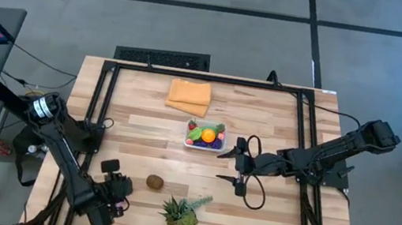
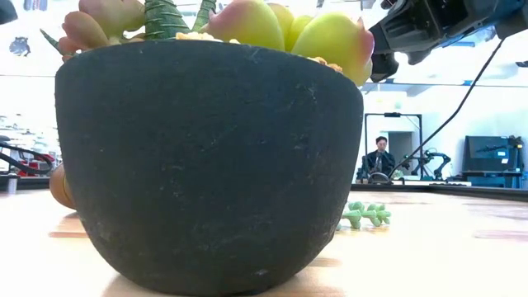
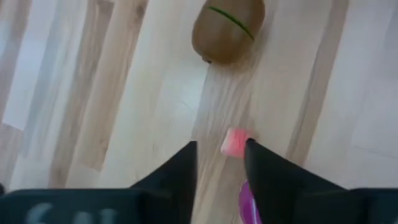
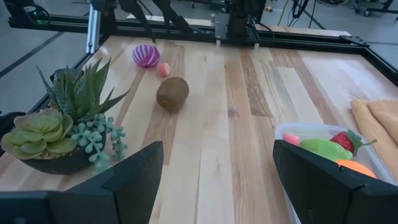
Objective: Pick and placing Produce into tupperware
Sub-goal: Put the purple onion into the transparent container
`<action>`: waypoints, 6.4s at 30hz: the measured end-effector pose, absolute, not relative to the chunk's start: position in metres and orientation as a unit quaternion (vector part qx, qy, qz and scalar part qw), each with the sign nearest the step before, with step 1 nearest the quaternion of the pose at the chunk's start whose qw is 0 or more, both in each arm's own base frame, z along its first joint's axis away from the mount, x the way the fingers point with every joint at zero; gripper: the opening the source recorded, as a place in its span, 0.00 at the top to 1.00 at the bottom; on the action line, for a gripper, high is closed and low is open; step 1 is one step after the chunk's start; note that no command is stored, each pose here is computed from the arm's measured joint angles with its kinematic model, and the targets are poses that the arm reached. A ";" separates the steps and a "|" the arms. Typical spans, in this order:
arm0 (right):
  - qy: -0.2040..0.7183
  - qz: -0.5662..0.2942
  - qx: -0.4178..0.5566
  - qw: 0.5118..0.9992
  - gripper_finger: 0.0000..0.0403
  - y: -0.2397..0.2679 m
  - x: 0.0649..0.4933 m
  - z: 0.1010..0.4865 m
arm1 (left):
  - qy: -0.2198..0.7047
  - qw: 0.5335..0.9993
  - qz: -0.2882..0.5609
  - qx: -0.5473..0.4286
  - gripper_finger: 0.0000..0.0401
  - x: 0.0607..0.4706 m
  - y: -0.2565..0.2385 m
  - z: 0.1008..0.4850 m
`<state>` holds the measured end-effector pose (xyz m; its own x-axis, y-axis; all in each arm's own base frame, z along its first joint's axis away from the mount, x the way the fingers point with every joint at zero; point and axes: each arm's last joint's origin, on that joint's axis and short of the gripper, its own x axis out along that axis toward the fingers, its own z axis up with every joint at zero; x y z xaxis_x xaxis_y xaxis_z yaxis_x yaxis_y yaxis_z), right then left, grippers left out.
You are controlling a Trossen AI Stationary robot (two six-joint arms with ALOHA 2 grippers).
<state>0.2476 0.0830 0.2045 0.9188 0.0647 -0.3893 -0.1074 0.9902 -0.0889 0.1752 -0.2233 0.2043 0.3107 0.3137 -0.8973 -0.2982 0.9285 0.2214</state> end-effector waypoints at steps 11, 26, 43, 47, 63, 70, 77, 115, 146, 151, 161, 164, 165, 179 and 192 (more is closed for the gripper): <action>0.197 0.044 -0.053 0.978 0.26 0.083 0.248 0.205 | 0.609 0.768 0.189 -0.057 0.37 0.174 -0.230 0.219; 0.203 0.044 -0.055 0.977 0.26 0.083 0.247 0.203 | 0.607 0.757 0.199 -0.135 0.20 0.176 -0.236 0.219; 0.210 0.044 -0.057 0.975 0.26 0.083 0.246 0.202 | 0.637 0.721 0.215 -0.166 0.10 0.169 -0.232 0.193; 0.210 0.044 -0.057 0.975 0.26 0.083 0.246 0.202 | 0.635 0.723 0.213 -0.170 0.08 0.169 -0.231 0.188; 0.210 0.044 -0.057 0.975 0.26 0.083 0.246 0.202 | 0.633 0.731 0.186 -0.173 0.05 0.167 -0.229 0.163; 0.210 0.044 -0.057 0.975 0.26 0.083 0.246 0.202 | 0.633 0.732 0.170 -0.186 0.05 0.164 -0.225 0.147; 0.210 0.044 -0.058 0.975 0.26 0.083 0.246 0.202 | 0.637 0.730 0.171 -0.180 0.06 0.162 -0.222 0.142; 0.210 0.043 -0.058 0.975 0.26 0.083 0.247 0.202 | 0.642 0.727 0.171 -0.173 0.39 0.160 -0.220 0.141; 0.210 0.043 -0.057 0.975 0.26 0.082 0.247 0.202 | 0.524 0.813 0.248 0.055 0.40 0.186 -0.206 0.209; 0.210 0.043 -0.057 0.975 0.26 0.082 0.247 0.202 | 0.507 0.814 0.260 0.112 0.40 0.197 -0.193 0.212; 0.222 0.043 -0.061 0.972 0.26 0.082 0.246 0.200 | 0.495 0.791 0.292 0.210 0.40 0.220 -0.160 0.215; 0.224 0.043 -0.061 0.972 0.26 0.082 0.245 0.200 | 0.496 0.781 0.301 0.231 0.40 0.228 -0.149 0.216; 0.224 0.043 -0.061 0.972 0.26 0.082 0.245 0.200 | 0.497 0.778 0.304 0.238 0.40 0.230 -0.146 0.216; 0.234 0.042 -0.063 0.969 0.26 0.082 0.245 0.198 | 0.504 0.750 0.324 0.281 0.40 0.270 -0.096 0.216; 0.247 0.041 -0.064 0.966 0.26 0.081 0.243 0.195 | 0.500 0.772 0.270 0.283 0.40 0.317 -0.048 0.217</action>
<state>0.2433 0.0813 0.1954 0.8749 0.0479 -0.4819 -0.1114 0.9883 -0.1041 0.3166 -0.0485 0.2174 0.3538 0.7002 -0.6202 -0.1329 0.6939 0.7077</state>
